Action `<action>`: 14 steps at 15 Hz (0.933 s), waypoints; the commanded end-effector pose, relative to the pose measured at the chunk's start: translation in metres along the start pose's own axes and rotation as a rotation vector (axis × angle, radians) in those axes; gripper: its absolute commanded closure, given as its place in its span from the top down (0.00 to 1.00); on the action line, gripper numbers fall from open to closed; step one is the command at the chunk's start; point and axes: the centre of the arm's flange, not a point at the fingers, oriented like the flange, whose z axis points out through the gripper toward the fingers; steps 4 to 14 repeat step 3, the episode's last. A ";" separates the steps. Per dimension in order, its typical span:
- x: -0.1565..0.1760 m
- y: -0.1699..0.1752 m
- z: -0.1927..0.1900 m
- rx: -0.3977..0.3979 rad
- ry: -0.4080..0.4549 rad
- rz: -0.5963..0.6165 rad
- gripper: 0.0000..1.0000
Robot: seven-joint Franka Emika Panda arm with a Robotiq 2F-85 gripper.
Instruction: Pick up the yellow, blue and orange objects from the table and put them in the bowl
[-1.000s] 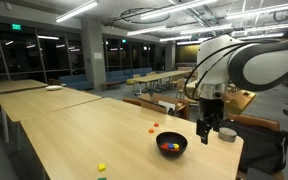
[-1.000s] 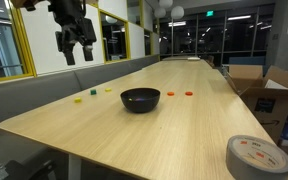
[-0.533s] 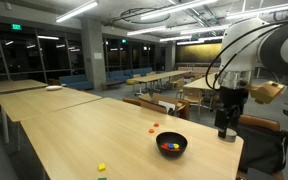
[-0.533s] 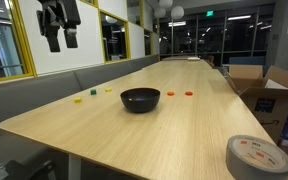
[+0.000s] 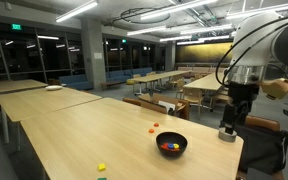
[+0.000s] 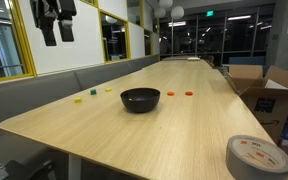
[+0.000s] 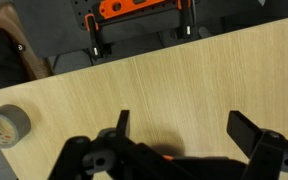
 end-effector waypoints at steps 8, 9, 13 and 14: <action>0.000 0.000 0.000 0.000 0.000 0.001 1.00; 0.000 0.000 0.000 0.000 0.000 0.001 1.00; 0.000 0.000 0.000 0.000 0.000 0.001 1.00; 0.000 0.000 0.000 0.000 0.000 0.001 1.00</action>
